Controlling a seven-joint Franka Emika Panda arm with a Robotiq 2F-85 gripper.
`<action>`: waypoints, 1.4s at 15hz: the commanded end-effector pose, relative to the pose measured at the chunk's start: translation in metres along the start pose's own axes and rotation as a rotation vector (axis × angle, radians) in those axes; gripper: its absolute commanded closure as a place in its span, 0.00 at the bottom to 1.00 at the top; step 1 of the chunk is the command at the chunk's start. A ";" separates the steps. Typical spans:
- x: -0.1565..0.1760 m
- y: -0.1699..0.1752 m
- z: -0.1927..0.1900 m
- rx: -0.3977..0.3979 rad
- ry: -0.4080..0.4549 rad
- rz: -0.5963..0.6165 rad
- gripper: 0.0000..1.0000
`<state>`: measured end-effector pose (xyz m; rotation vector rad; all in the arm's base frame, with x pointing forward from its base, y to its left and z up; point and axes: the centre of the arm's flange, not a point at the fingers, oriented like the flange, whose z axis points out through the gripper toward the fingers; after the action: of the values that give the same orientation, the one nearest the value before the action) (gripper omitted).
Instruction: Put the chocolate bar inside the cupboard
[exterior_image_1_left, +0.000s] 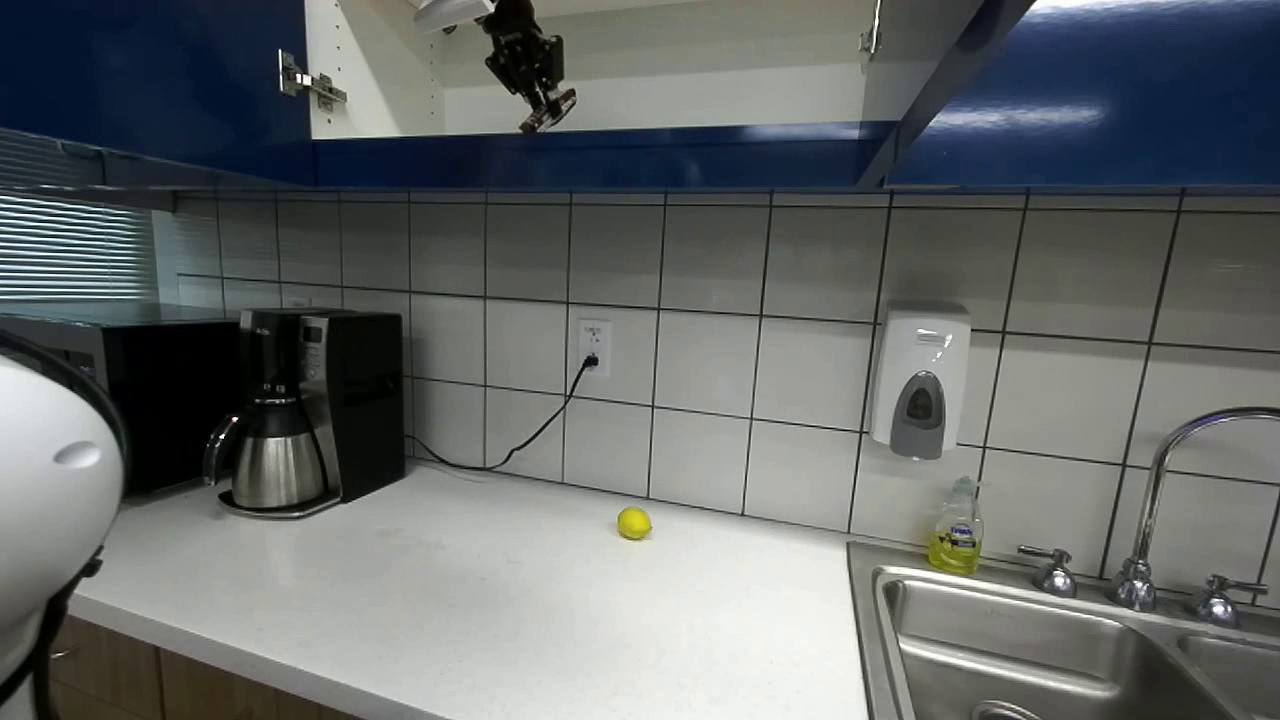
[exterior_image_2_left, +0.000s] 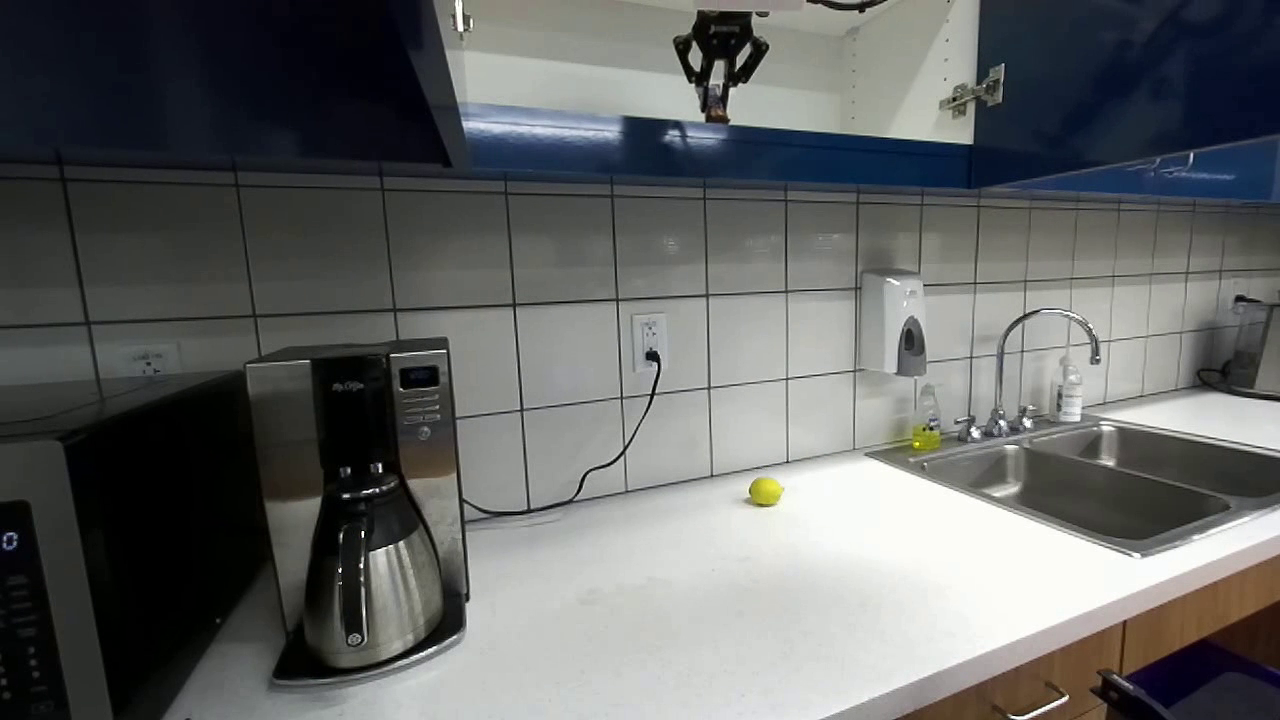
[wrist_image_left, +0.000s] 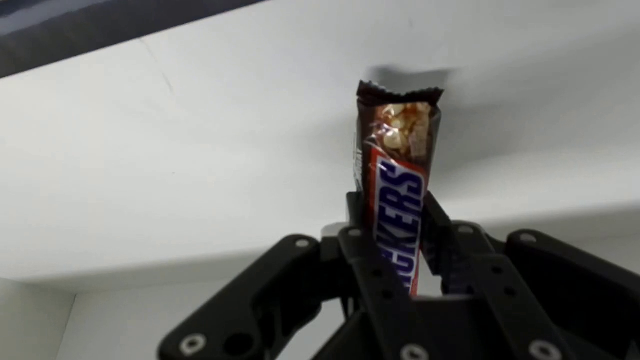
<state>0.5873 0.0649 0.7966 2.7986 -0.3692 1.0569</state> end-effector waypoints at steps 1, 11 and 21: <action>0.022 -0.010 0.002 -0.018 -0.010 0.022 0.93; 0.034 -0.008 0.024 -0.030 -0.056 0.042 0.40; 0.016 -0.004 0.015 -0.006 -0.048 0.041 0.00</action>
<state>0.6206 0.0582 0.7893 2.8236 -0.4162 0.9941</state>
